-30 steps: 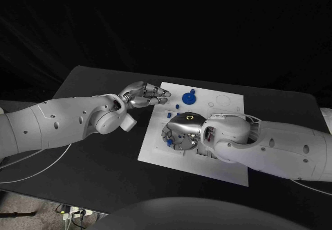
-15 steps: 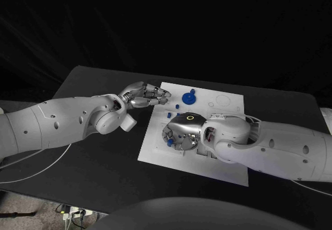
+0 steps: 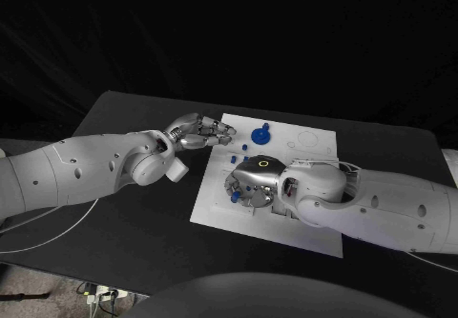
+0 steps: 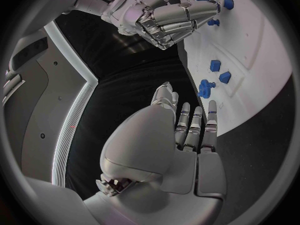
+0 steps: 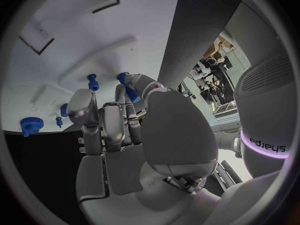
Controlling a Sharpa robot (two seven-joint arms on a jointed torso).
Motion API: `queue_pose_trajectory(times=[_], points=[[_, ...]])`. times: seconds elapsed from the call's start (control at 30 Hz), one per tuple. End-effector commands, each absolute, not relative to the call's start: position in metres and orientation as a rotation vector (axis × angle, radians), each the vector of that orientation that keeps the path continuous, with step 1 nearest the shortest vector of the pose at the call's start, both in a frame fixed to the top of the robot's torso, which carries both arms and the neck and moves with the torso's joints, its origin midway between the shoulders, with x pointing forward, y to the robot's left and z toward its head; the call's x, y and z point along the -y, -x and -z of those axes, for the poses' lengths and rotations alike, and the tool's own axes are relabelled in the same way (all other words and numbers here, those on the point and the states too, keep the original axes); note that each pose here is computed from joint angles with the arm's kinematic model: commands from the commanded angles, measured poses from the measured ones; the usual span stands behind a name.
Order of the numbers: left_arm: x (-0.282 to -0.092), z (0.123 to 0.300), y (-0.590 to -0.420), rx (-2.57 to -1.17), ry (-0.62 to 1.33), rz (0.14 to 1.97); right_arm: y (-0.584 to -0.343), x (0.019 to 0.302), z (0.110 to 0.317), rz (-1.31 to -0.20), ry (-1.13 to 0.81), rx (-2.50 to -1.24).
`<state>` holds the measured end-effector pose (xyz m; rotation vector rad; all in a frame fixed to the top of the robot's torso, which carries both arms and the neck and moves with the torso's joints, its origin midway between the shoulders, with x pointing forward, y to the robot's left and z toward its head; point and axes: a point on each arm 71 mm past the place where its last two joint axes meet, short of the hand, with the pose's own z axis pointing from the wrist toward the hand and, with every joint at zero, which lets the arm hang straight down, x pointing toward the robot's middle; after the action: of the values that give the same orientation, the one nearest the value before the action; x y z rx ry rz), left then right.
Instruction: Assemble the parts on the task board
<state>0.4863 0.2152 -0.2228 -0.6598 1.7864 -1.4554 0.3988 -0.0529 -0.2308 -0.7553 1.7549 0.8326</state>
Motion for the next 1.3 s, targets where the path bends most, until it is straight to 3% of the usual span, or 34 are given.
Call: queue_pose_trajectory(times=[0.03,1.3], points=[[-0.2128,0.2224,-0.4854,-1.796,0.658,1.477,-0.3995,0.0542,0.2323,-0.809,0.762,-1.753],[-0.2119,0.2244,-0.4851,-1.819,0.664,1.473,-0.3968,0.0530,0.2366,-0.847,0.746,-1.815]])
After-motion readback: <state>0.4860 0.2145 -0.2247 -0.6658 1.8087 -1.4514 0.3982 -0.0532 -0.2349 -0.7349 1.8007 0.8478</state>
